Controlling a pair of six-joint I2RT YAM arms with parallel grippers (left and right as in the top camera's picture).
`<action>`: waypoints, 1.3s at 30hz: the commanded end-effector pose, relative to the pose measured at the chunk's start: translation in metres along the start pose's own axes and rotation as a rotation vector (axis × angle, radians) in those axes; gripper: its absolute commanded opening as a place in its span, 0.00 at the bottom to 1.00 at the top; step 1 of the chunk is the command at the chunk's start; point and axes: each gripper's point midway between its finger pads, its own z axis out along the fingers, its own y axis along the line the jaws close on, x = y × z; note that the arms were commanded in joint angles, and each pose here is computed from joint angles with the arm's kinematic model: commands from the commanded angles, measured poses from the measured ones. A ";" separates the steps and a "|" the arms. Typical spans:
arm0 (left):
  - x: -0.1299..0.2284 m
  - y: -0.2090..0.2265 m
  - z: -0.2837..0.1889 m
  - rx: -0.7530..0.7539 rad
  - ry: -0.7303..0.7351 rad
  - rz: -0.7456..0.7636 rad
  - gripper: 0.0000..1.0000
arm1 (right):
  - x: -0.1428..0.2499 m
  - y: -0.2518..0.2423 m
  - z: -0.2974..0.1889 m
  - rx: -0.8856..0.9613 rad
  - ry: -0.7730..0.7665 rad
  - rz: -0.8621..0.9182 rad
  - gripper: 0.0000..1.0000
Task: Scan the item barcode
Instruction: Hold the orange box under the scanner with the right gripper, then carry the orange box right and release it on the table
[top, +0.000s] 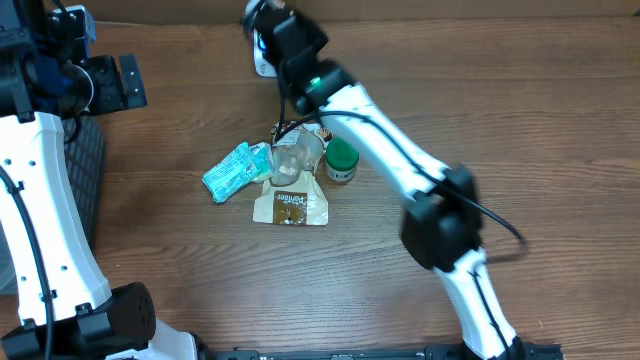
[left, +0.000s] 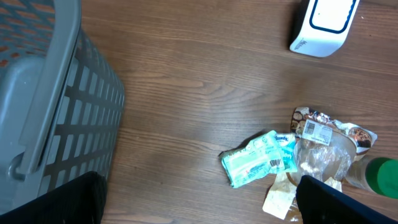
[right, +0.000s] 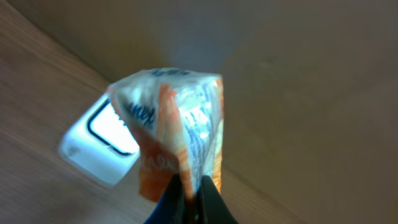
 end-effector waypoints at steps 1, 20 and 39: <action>-0.005 -0.003 -0.009 0.001 -0.033 0.028 1.00 | -0.039 -0.059 -0.085 -0.108 -0.065 0.439 0.04; -0.005 -0.003 -0.009 0.001 -0.033 0.028 0.99 | 0.191 -0.146 -0.140 -0.355 0.700 0.975 0.04; -0.005 -0.003 -0.009 0.001 -0.033 0.028 0.99 | 0.365 -0.110 -0.078 -0.316 0.851 1.206 0.04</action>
